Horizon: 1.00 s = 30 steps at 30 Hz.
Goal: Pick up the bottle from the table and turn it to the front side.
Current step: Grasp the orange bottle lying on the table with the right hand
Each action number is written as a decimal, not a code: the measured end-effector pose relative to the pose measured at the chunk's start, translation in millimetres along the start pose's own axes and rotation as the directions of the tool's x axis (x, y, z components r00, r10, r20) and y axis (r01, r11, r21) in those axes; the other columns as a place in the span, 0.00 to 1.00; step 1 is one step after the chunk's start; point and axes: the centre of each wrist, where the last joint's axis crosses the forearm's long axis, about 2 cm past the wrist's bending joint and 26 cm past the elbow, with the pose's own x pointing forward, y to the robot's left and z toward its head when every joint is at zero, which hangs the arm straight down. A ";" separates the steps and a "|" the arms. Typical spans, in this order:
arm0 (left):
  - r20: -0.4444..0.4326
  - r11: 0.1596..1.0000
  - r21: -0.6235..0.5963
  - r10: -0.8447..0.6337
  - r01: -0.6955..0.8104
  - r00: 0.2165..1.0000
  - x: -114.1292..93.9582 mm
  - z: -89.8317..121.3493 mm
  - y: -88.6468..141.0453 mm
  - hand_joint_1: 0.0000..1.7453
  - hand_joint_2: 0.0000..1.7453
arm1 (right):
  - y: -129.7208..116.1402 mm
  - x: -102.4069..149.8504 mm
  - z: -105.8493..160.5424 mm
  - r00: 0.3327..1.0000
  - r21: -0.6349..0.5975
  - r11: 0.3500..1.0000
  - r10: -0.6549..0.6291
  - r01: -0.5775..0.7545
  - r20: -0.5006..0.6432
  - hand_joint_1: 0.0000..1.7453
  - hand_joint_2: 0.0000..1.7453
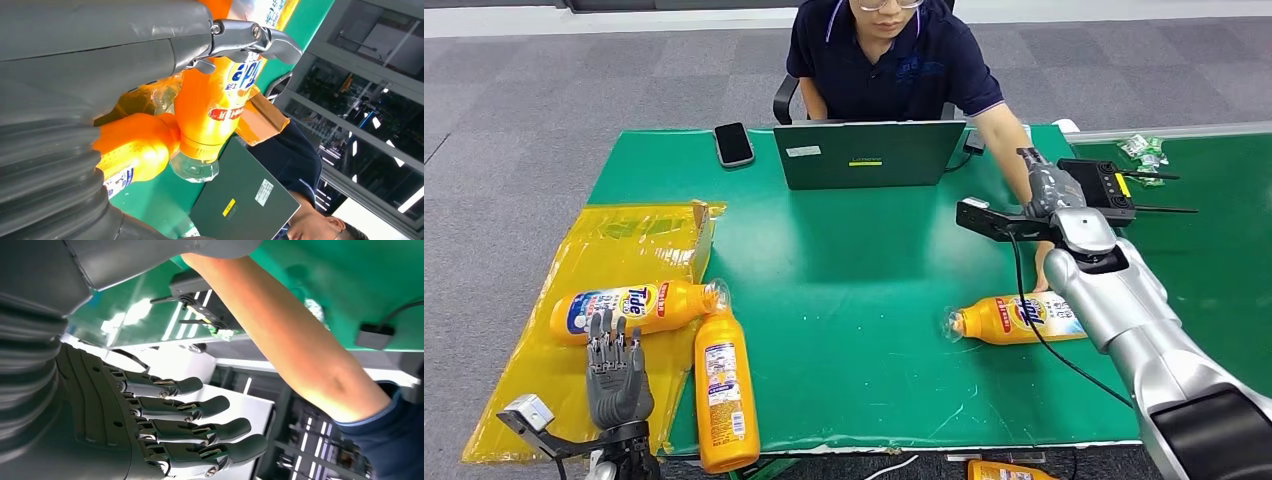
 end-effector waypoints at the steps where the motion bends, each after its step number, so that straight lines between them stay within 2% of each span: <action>1: -0.002 1.000 0.001 0.003 -0.003 1.000 -0.6 0.4 0.0 0.00 1.00 | 0.1 -2.2 -1.3 1.000 0.005 1.000 -0.005 0.005 -0.003 0.00 1.00; 9: -0.012 1.000 0.003 0.018 -0.018 1.000 -4.4 3.6 -0.2 0.00 1.00 | 10.8 -17.4 -3.3 0.999 0.044 0.999 -0.031 0.031 -0.009 0.00 1.00; 20: -0.023 1.000 0.007 0.021 -0.021 1.000 -3.5 4.4 1.4 0.00 1.00 | 22.1 -20.0 -0.9 0.999 0.069 0.996 -0.049 0.050 -0.019 0.00 1.00; 30: -0.023 1.000 0.008 0.020 -0.020 1.000 -3.0 4.3 2.2 0.00 1.00 | 22.4 -20.2 -0.9 0.999 0.076 0.996 -0.048 0.050 -0.023 0.00 1.00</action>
